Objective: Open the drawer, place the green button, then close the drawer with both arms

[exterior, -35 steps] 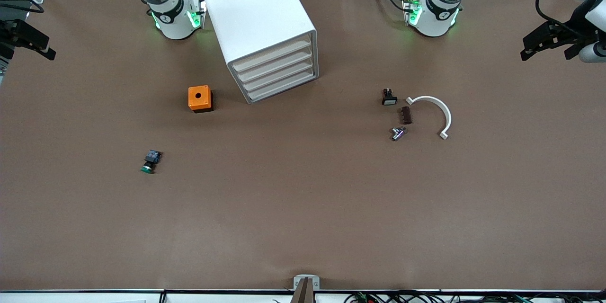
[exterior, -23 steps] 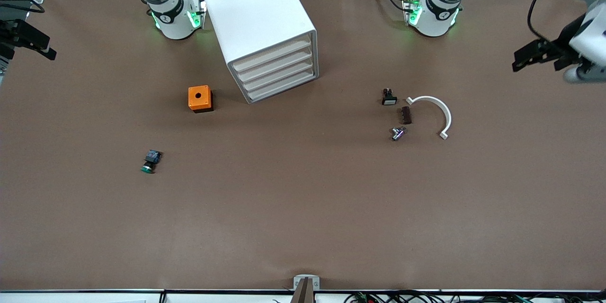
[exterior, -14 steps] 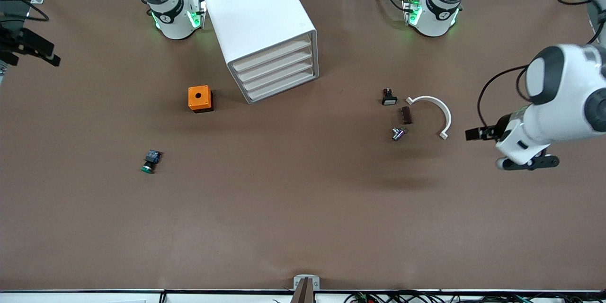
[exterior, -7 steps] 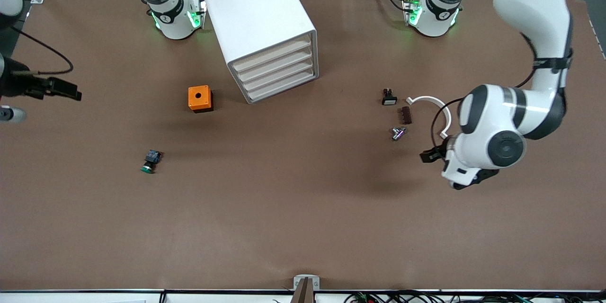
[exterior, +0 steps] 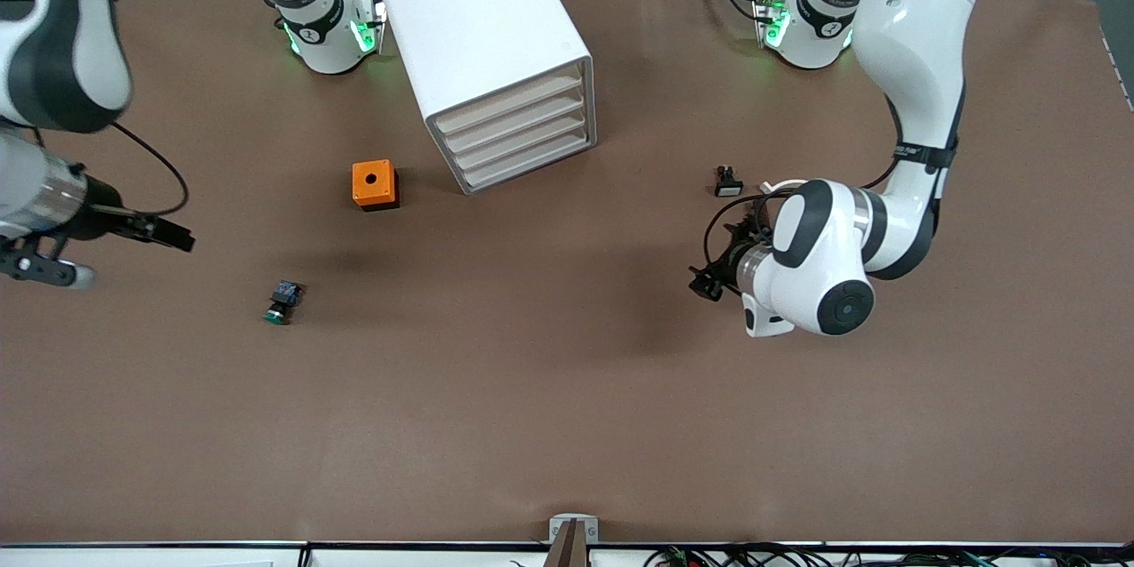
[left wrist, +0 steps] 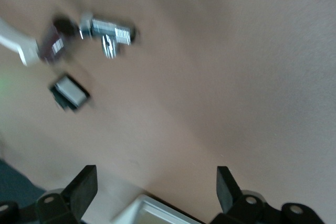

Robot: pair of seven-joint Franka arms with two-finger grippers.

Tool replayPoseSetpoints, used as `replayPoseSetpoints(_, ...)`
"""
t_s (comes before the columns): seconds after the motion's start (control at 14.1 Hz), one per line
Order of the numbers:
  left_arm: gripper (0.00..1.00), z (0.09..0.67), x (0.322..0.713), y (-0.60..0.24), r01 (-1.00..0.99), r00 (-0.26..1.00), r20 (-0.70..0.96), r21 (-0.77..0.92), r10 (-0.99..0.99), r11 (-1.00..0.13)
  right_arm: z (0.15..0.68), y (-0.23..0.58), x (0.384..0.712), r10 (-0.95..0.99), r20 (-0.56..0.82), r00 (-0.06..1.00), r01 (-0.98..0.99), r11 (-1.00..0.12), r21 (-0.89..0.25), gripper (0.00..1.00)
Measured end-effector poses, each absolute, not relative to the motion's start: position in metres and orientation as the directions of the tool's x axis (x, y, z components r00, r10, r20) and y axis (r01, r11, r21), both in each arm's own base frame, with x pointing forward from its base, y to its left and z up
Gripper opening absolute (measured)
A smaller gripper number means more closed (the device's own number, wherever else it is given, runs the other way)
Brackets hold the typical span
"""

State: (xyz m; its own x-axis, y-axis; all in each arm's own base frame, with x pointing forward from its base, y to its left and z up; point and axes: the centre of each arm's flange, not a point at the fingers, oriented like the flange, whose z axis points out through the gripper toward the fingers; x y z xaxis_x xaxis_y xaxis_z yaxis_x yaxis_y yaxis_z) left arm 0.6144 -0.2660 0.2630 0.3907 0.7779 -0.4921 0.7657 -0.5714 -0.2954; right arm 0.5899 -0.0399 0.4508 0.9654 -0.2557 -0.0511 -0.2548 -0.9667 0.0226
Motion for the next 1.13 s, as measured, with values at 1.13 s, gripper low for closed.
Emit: replayPoseSetpoints(1.13,1.0,0.169,0.521,-0.416,0.455,-0.414,-0.234,-0.89,0.88,-0.022,0.192,-0.024,0.578,-0.271,0.048,0.961,-0.272,-0.962,0.03,1.0)
